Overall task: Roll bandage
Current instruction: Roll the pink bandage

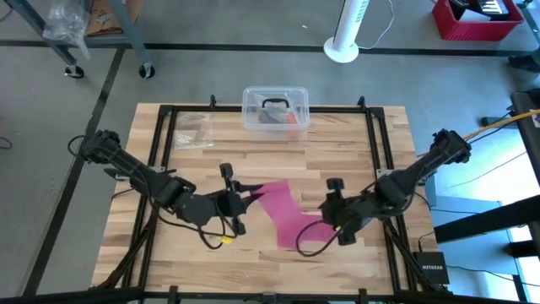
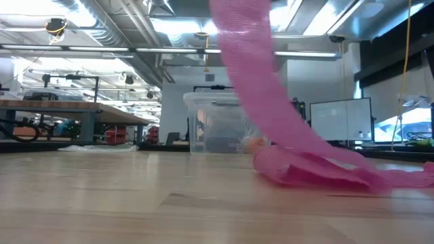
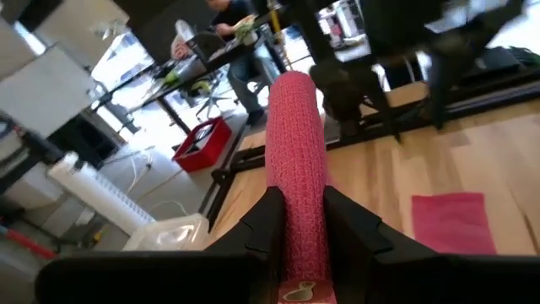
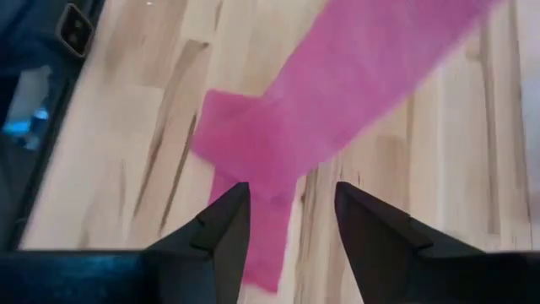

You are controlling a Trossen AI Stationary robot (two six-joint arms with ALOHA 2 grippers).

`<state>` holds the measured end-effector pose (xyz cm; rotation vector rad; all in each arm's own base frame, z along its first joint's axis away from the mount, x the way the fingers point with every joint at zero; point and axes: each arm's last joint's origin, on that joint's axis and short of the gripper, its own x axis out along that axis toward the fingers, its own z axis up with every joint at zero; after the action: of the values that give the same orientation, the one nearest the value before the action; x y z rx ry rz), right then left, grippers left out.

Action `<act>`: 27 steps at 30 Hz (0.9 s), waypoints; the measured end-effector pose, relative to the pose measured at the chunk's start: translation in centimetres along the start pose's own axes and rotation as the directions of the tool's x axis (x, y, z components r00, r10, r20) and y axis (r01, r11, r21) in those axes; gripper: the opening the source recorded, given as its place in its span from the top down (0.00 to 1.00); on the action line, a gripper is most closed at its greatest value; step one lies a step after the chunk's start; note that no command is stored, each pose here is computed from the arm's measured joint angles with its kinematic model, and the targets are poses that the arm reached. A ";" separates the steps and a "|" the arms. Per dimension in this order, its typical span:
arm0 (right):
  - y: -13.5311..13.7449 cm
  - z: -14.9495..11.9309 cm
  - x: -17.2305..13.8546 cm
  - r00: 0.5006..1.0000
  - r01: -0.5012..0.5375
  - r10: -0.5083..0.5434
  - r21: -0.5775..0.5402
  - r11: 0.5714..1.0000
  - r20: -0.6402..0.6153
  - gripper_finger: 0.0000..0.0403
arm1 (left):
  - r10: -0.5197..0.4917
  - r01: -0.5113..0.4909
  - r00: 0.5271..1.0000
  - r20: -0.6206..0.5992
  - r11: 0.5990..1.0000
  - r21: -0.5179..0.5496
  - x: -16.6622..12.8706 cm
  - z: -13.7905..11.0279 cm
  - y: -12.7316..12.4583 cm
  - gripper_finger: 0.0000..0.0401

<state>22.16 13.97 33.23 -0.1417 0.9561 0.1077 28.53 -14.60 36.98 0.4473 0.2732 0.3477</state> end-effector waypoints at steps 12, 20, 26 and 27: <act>-0.3 3.9 -2.6 0.794 0.262 -0.130 -0.142 0.955 0.594 0.56 | -0.219 0.218 0.974 0.061 0.976 0.023 -0.4 0.3 -0.9 0.86; 0.1 4.4 -1.6 0.733 0.348 -0.169 -0.151 0.925 0.659 0.55 | -0.220 0.220 0.974 0.063 0.976 0.006 -0.4 0.3 -0.9 0.86; -0.4 4.8 -1.7 0.707 0.350 -0.176 -0.123 0.929 0.685 0.55 | -0.220 0.220 0.974 0.063 0.976 0.004 -0.4 0.3 -0.9 0.86; -0.6 4.9 -1.6 0.710 0.338 -0.163 -0.128 0.932 0.685 0.55 | -0.220 0.220 0.974 0.063 0.976 0.003 -0.4 0.3 -0.9 0.86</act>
<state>25.30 14.11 37.40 -0.4354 0.1844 0.0146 28.49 -15.59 36.90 0.4186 0.2580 0.1173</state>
